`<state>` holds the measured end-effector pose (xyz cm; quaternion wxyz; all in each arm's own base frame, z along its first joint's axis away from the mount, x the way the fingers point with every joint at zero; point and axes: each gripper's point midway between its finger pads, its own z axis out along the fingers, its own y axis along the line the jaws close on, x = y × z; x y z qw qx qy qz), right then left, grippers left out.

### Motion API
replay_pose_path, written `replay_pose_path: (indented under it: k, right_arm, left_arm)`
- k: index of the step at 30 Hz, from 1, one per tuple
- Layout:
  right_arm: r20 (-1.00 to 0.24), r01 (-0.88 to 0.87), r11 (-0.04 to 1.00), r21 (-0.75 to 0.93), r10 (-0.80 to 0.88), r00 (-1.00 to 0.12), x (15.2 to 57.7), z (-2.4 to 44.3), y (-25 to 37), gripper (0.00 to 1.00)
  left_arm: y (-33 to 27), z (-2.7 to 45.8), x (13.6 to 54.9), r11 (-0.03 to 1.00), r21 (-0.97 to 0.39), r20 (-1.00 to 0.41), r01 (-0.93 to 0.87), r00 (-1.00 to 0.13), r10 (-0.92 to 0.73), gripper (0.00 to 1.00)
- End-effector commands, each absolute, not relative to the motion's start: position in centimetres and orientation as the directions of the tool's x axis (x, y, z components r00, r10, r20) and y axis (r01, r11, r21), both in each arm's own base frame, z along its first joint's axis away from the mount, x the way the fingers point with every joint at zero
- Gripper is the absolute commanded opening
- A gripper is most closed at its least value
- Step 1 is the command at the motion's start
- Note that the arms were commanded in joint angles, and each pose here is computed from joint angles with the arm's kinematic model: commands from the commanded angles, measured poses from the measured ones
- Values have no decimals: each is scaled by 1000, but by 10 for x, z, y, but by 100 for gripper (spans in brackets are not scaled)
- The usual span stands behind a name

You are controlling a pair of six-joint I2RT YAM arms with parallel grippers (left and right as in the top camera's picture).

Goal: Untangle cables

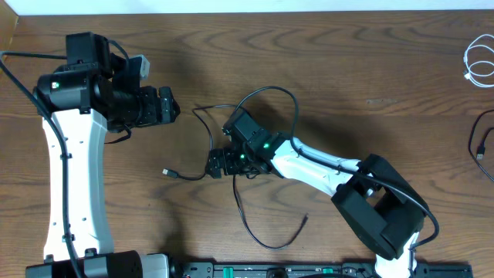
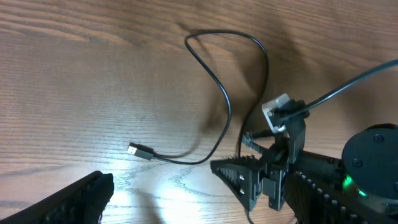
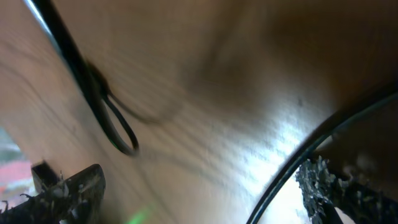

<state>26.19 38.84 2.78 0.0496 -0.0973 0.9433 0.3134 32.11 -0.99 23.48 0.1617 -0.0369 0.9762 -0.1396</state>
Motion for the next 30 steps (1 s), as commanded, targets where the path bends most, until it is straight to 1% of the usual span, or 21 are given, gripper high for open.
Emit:
replay_pose_path:
  k: [1, 6, 10, 11, 15, 18, 19, 21, 22, 25, 26, 27, 30]
  right_arm:
    - [-208, -180, 847, 501, -83, -974, 272, 8, 382, 96]
    - [-295, -138, 895, 424, -7, -956, 286, 5, 375, 92]
    - [-353, -154, 879, 452, 18, -935, 295, 12, 389, 92]
    - [-368, -167, 868, 468, 20, -929, 296, 13, 395, 91]
    - [-354, -149, 865, 478, 35, -935, 293, -5, 404, 86]
    - [-327, -133, 884, 449, 24, -945, 288, -24, 398, 77]
    - [-322, -129, 889, 440, 22, -947, 288, -27, 396, 76]
    - [-310, -109, 915, 388, 18, -951, 285, -34, 383, 60]
    - [-303, -107, 922, 371, 12, -953, 283, -36, 379, 48]
    - [-277, -108, 941, 321, -16, -961, 279, -43, 366, 25]
    - [-265, -110, 947, 301, -28, -964, 277, -46, 360, 22]
    - [-236, -105, 960, 259, -43, -971, 274, -50, 347, 21]
    - [-197, -83, 974, 211, -41, -980, 273, -53, 327, 20]
  left_arm:
    - [-10, 237, 320, 956, -291, -307, -36, -943, -129, 93]
    - [-10, 229, 318, 955, -293, -291, -41, -948, -130, 92]
    - [-10, 214, 317, 954, -295, -270, -49, -954, -132, 91]
    - [-10, 212, 318, 953, -297, -264, -60, -954, -142, 91]
    - [-10, 209, 318, 952, -299, -259, -67, -954, -149, 91]
    - [-10, 209, 317, 952, -299, -259, -67, -954, -149, 91]
    - [-10, 209, 318, 952, -299, -259, -67, -954, -149, 91]
    - [-10, 209, 318, 952, -299, -259, -67, -954, -149, 91]
    - [-10, 209, 318, 952, -299, -259, -67, -954, -149, 91]
    - [-10, 209, 318, 952, -299, -260, -67, -954, -149, 91]
    - [-10, 209, 318, 952, -299, -259, -67, -954, -149, 91]
    - [-10, 209, 318, 952, -299, -259, -67, -954, -149, 91]
    - [-10, 209, 317, 952, -299, -259, -67, -954, -149, 91]
